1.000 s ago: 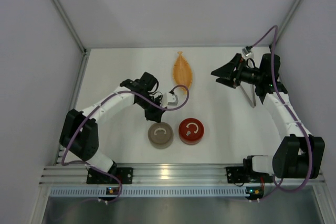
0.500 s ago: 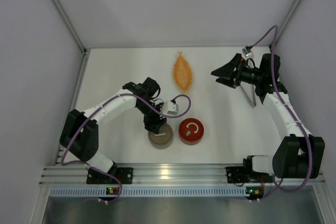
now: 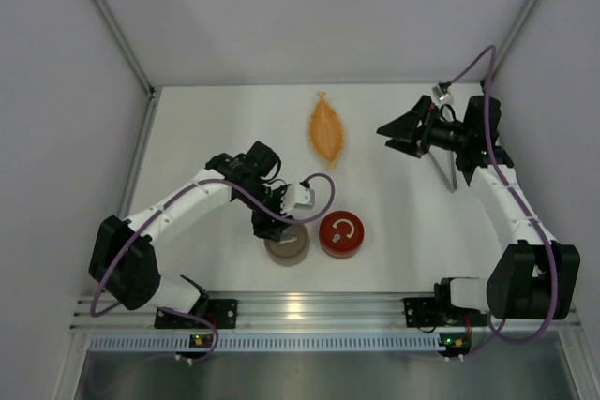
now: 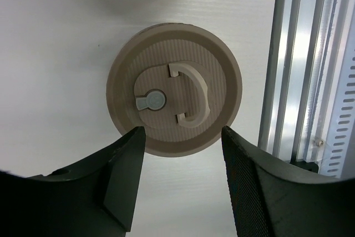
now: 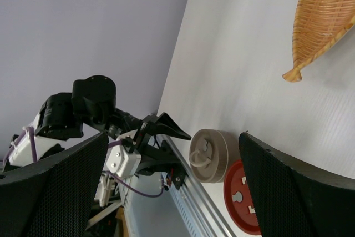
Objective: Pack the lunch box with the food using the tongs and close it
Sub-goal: Move the packing box to the center of the board.
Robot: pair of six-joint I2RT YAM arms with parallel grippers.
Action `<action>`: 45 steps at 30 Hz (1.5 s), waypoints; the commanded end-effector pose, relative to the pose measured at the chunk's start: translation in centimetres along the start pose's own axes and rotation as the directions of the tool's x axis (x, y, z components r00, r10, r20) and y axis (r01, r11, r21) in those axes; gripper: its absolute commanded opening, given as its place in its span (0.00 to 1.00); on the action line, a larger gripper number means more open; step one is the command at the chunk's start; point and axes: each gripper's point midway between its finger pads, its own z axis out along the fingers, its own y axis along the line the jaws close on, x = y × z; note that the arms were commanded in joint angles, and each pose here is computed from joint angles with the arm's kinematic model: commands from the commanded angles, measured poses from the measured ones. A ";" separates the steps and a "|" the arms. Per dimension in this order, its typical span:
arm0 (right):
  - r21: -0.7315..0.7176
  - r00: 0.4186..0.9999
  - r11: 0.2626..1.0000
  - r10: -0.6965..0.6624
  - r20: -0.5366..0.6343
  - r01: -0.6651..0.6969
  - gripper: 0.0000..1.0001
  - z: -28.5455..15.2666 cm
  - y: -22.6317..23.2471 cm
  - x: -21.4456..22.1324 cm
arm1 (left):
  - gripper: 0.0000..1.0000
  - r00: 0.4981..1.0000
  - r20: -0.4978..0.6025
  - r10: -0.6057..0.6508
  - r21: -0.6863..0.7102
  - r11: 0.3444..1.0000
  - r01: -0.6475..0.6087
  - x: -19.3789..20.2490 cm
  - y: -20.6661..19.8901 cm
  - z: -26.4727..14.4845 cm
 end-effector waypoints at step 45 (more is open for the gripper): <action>0.094 0.970 0.965 -0.240 -0.039 0.243 0.99 -1.8 -0.6 0.0 | 0.77 0.978 0.209 -0.023 -0.346 0.933 0.096 -4.0 3.6 -3.2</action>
